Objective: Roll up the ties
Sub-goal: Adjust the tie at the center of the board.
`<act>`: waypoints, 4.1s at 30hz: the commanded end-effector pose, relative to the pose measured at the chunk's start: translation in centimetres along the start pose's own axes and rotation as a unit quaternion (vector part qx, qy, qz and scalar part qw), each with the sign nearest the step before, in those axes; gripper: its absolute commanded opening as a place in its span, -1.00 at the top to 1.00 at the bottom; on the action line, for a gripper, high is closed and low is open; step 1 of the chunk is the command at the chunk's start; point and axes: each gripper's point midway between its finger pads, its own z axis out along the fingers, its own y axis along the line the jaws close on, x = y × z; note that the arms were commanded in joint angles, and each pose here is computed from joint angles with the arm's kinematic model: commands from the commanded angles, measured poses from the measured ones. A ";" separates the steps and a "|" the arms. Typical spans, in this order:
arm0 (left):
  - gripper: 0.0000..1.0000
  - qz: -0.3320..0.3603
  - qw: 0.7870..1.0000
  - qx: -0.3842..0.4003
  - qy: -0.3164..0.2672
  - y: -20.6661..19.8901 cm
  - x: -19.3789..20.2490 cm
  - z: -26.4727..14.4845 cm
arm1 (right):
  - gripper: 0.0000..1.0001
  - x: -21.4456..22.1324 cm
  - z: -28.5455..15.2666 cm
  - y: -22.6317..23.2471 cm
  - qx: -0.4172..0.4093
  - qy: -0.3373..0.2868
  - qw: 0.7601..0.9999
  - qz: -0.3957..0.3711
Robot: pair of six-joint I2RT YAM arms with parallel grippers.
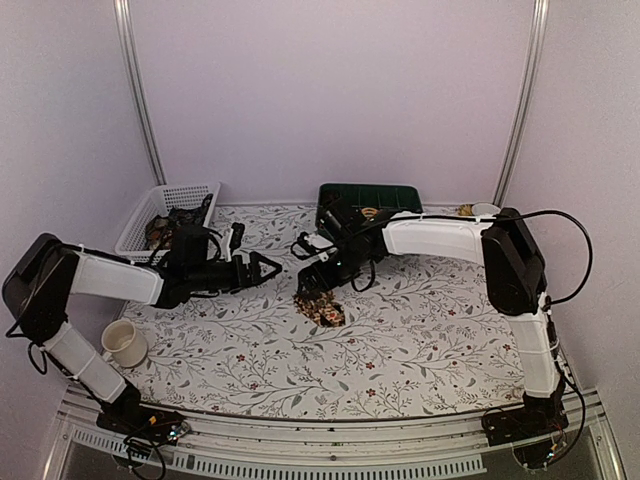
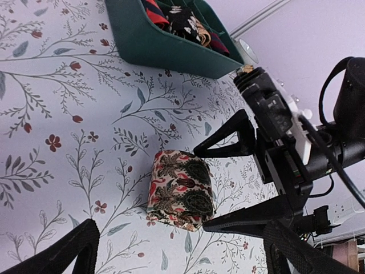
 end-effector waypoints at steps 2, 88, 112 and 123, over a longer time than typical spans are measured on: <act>-1.00 0.007 0.999 -0.038 -0.014 1.4 0.0 -1.7 | -0.99 2.4 3.8 -0.6 0.027 0.050 0.998 -0.028; -0.36 -0.024 0.993 0.034 0.110 2.4 7.1 5.8 | -0.95 -0.4 -0.9 3.1 -0.129 -0.032 0.991 -0.009; -0.35 -0.028 0.994 0.034 0.101 2.6 6.8 6.0 | -0.92 1.7 3.2 1.7 -0.123 0.004 0.992 -0.001; -0.37 -0.030 0.994 0.031 0.099 2.9 6.7 6.0 | -0.81 3.0 2.0 4.9 -0.224 0.031 0.974 0.014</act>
